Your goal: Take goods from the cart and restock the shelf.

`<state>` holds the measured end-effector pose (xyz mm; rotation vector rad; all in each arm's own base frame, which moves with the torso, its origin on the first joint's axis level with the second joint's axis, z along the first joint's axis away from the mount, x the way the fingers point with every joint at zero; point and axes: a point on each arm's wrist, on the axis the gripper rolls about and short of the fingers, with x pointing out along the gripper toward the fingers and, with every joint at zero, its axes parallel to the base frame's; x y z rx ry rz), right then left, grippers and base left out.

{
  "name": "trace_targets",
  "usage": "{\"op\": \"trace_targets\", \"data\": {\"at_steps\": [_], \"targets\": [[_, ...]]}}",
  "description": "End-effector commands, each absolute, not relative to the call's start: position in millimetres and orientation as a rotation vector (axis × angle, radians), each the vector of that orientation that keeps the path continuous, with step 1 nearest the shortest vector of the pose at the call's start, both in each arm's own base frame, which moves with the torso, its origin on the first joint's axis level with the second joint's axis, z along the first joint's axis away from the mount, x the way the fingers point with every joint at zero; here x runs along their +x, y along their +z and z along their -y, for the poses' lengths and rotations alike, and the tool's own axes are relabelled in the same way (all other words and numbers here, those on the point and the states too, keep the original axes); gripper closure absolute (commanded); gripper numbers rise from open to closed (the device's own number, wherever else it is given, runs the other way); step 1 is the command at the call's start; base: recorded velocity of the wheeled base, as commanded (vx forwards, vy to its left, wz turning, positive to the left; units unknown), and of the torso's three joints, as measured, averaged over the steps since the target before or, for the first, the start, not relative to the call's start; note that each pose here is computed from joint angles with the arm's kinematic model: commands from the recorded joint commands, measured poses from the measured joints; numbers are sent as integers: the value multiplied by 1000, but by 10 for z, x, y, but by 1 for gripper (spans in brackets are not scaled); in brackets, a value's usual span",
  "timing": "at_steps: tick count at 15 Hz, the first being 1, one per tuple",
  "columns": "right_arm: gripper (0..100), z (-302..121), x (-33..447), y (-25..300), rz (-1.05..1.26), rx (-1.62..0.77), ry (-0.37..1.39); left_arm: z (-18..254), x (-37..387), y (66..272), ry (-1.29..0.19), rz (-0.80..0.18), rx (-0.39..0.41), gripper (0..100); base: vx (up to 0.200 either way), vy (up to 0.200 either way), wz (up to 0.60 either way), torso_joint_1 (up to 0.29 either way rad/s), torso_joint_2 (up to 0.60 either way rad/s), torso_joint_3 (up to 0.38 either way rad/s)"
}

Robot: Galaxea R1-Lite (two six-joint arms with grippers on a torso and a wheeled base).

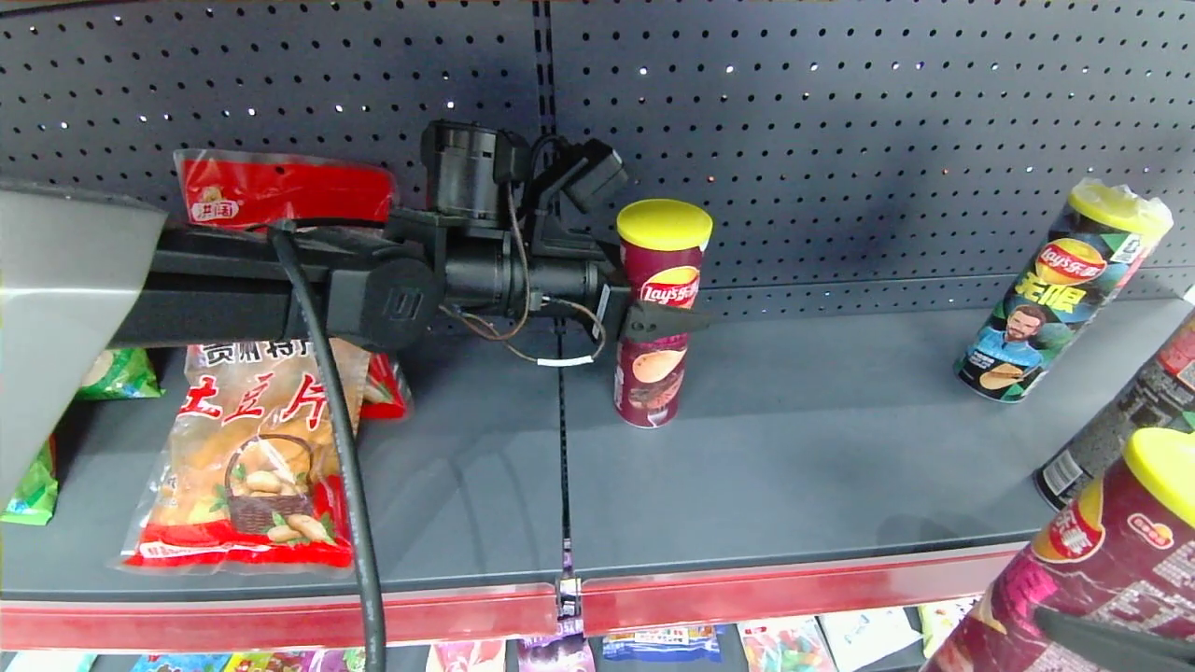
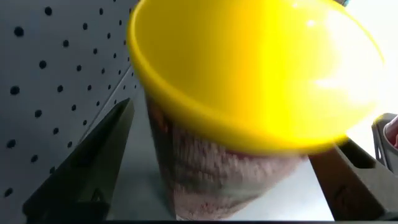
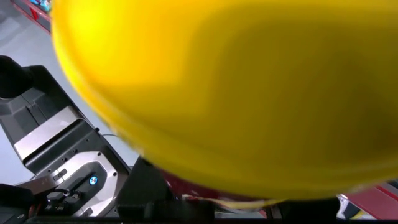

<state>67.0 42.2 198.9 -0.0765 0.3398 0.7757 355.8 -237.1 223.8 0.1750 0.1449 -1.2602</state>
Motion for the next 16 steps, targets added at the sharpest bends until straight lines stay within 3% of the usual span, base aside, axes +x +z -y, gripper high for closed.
{"op": "trace_targets", "data": {"at_steps": [1, 2, 3, 8, 16], "targets": [[100, -421, 669, 1991, -339, -76, 776, 2397, 3543, 2230, -1265, -148, 175, 0, 0, 0, 0, 0, 0, 0], [100, -421, 669, 1987, -341, -76, 776, 2406, 3559, 2202, -1261, -152, 177, 0, 0, 0, 0, 0, 0, 0], [100, -420, 666, 1988, -342, -70, 775, 2408, 3563, 2204, -1260, -150, 177, 100, 0, 0, 0, 0, 0, 0], [100, -421, 668, 1983, -346, -68, 776, 2386, 3528, 2158, -1260, -170, 181, 100, 0, 0, 0, 0, 0, 0], [100, -425, 674, 2009, -340, -50, 777, 2009, 2877, 2201, -1366, -248, 151, 100, 0, 0, 0, 0, 0, 0]]}}
